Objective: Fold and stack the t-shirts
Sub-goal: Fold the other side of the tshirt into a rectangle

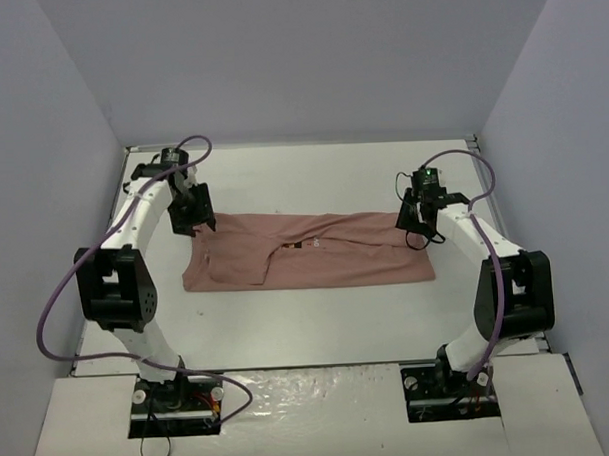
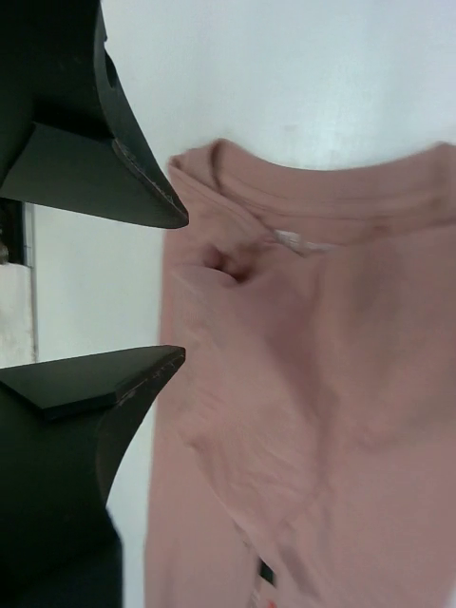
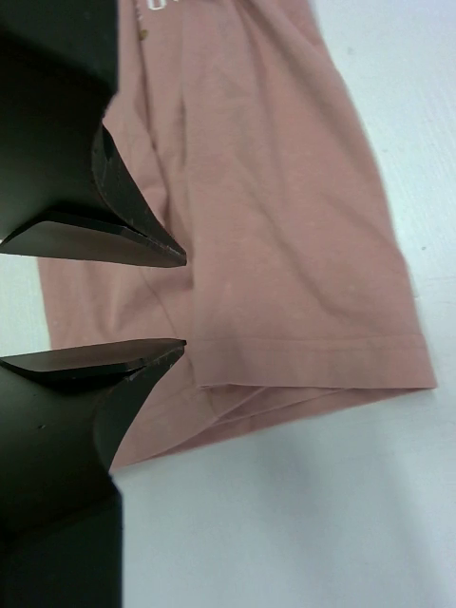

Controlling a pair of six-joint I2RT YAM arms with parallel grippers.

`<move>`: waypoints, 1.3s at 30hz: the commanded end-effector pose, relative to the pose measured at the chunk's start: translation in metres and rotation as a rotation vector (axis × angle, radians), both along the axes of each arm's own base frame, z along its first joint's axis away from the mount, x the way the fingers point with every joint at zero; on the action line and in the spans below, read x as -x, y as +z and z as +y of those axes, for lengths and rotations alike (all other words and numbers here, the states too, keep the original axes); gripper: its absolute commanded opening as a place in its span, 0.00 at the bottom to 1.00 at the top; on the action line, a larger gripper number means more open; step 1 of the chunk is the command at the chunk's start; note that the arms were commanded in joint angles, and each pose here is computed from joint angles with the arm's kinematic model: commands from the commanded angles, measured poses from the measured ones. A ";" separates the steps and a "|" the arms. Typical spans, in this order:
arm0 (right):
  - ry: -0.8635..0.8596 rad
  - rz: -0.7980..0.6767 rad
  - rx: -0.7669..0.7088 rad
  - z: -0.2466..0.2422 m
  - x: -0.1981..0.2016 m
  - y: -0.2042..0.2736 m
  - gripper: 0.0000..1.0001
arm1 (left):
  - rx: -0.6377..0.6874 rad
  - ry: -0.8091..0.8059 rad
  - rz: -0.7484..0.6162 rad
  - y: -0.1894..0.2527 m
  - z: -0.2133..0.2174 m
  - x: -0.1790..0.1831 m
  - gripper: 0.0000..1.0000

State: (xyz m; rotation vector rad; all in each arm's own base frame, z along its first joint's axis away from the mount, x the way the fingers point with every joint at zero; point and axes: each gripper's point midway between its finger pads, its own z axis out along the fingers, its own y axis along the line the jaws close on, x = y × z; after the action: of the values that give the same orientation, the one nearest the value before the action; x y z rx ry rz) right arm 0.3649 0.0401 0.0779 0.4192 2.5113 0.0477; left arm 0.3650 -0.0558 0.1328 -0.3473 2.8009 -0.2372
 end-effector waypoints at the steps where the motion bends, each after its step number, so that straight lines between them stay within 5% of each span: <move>1: -0.059 0.004 0.032 -0.012 -0.019 -0.006 0.34 | 0.096 -0.001 -0.034 -0.005 -0.021 -0.039 0.49; 28: -0.221 0.148 -0.002 -0.030 0.011 -0.053 0.30 | 0.105 0.031 0.036 -0.075 -0.024 -0.068 0.44; 39: -0.231 0.139 0.055 -0.044 0.015 -0.045 0.00 | 0.097 0.042 0.050 -0.085 -0.022 -0.068 0.38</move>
State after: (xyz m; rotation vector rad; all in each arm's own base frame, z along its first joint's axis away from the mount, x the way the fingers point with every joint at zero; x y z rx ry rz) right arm 0.3508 0.0111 0.0168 0.6985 2.6188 -0.0805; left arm 0.4197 -0.0772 0.0344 -0.4370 2.8962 -0.3545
